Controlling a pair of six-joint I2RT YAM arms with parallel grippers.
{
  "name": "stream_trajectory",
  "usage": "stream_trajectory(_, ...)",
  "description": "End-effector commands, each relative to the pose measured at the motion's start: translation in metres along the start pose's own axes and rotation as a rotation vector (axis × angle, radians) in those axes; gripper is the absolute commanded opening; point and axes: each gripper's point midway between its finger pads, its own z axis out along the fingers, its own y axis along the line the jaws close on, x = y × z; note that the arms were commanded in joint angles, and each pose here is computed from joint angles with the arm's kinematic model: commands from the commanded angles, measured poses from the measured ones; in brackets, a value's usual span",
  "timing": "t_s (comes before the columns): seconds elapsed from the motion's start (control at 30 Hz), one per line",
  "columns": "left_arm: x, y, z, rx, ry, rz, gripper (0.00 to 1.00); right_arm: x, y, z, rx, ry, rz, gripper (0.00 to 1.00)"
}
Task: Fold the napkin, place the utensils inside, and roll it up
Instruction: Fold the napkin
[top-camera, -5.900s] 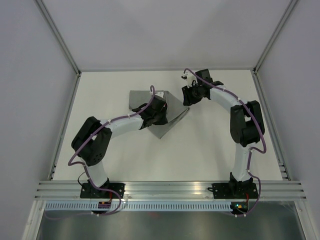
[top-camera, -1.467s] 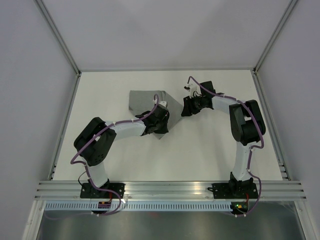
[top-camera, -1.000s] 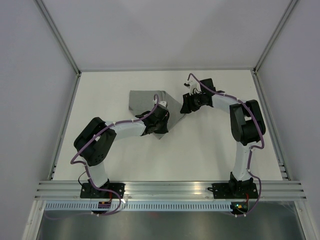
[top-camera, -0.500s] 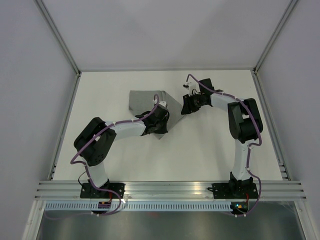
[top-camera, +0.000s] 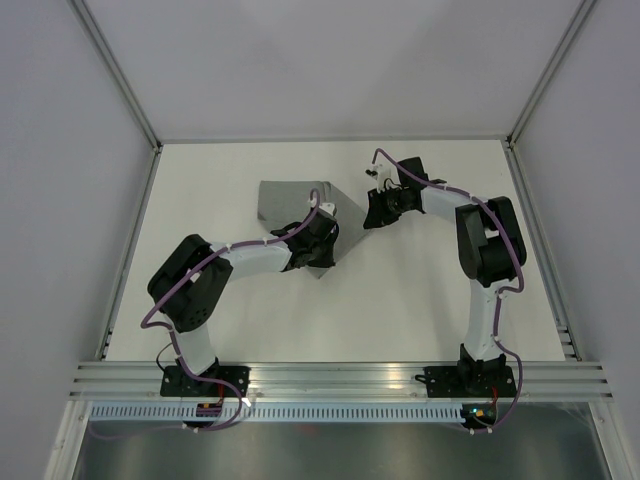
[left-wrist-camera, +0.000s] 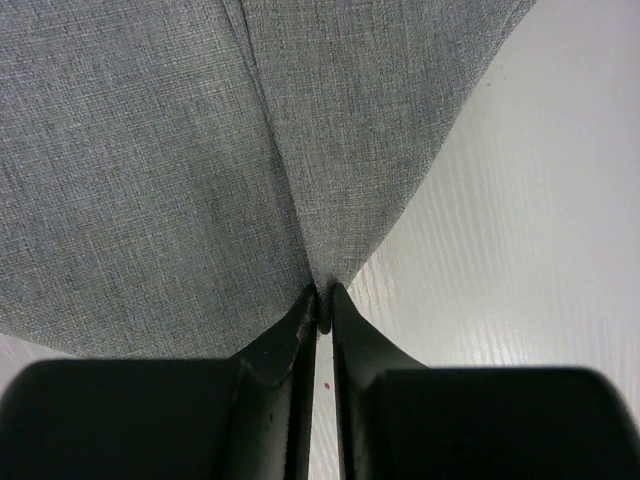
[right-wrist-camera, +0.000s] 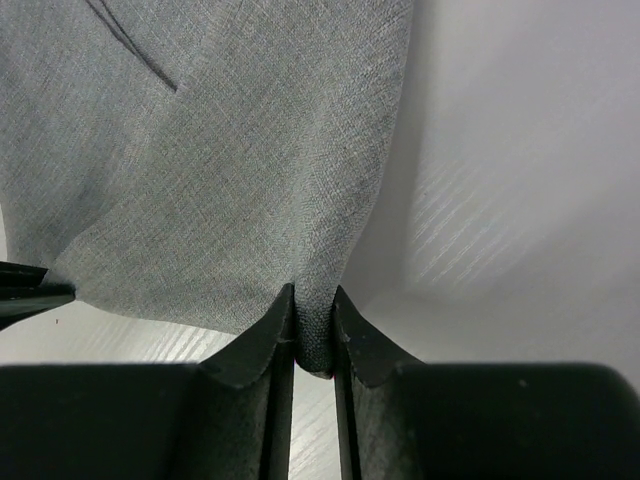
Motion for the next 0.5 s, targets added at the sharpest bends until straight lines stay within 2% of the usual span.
stream_trajectory(0.0,-0.019,-0.001,-0.012,-0.008,-0.056,0.058,0.16,-0.012,-0.002,-0.012,0.048,-0.034,-0.057,0.17)
stream_trajectory(0.13,-0.027,-0.003,-0.019,-0.003,-0.081,0.075,0.20,-0.012,-0.002,-0.015,0.062,-0.029,-0.065,0.13)
stream_trajectory(0.47,-0.049,0.005,-0.046,-0.036,-0.185,0.108,0.44,-0.009,-0.005,-0.022,0.100,-0.015,-0.062,0.07)
